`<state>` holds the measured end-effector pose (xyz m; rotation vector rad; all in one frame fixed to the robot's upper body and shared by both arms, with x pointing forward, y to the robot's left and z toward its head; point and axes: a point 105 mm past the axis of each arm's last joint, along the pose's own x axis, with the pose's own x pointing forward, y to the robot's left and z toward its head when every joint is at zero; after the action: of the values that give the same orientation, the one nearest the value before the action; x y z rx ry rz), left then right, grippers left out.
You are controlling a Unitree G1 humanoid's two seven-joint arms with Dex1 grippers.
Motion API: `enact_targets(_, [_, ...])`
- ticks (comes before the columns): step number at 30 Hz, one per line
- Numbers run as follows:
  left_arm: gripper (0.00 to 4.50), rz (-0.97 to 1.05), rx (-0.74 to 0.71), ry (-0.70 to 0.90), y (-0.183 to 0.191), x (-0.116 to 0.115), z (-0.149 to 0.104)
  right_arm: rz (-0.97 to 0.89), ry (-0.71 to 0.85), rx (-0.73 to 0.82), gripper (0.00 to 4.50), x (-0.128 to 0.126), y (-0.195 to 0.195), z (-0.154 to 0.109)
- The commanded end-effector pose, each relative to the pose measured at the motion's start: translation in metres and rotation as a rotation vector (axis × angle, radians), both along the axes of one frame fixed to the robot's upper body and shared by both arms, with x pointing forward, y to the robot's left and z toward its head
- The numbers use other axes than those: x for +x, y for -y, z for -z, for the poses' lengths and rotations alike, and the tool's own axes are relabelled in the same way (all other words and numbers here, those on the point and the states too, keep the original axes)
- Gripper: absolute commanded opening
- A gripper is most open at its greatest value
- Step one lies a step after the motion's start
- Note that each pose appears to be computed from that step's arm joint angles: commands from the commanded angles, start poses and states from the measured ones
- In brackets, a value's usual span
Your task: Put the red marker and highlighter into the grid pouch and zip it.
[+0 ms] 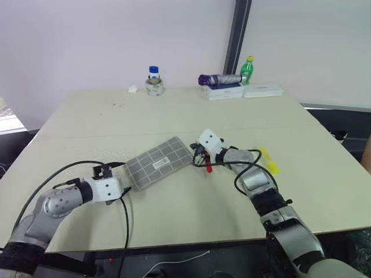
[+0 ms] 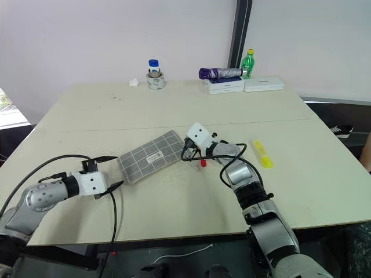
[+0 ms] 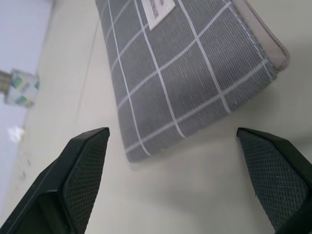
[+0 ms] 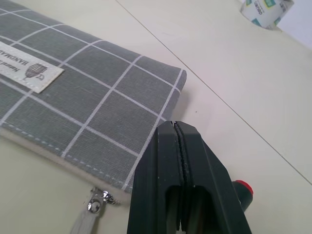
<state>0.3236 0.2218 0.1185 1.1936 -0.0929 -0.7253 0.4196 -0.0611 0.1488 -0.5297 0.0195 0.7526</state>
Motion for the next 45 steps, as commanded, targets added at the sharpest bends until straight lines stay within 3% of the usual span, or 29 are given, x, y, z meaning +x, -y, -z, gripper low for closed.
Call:
enact_targets(1, [4.42, 0.044, 0.056, 0.074, 0.005, 0.006, 0.001, 0.002, 0.016, -0.012, 0.00, 0.007, -0.008, -0.008])
enact_targets(9, [4.42, 0.100, 0.077, 0.125, 0.014, 0.012, 0.005, 0.076, -0.092, 0.016, 0.00, 0.023, -0.014, 0.006])
enact_targets(10, [4.19, 0.101, 0.070, 0.122, 0.015, 0.012, 0.006, 0.077, -0.095, 0.006, 0.00, 0.024, -0.015, 0.008])
enact_targets(12, [3.54, 0.106, 0.059, 0.117, 0.016, 0.012, 0.008, 0.074, -0.097, -0.001, 0.00, 0.025, -0.017, 0.010])
enact_targets(19, [0.10, 0.102, 0.025, 0.128, 0.018, 0.010, 0.007, 0.060, -0.103, -0.006, 0.00, 0.024, -0.021, 0.014])
enact_targets(31, [0.04, 0.073, -0.083, 0.105, 0.025, 0.002, 0.006, 0.051, -0.073, -0.010, 0.00, 0.023, -0.019, 0.012])
enact_targets(40, [0.04, -0.103, -0.447, -0.009, 0.027, -0.010, -0.013, 0.022, 0.143, 0.095, 0.00, 0.015, 0.002, -0.055])
enact_targets(44, [0.04, -0.153, -0.566, -0.029, 0.034, -0.017, -0.022, -0.013, 0.096, 0.169, 0.00, -0.003, 0.018, -0.071])
enact_targets(45, [0.00, -0.164, -0.590, -0.034, 0.036, -0.018, -0.024, -0.021, 0.075, 0.191, 0.26, -0.009, 0.021, -0.073])
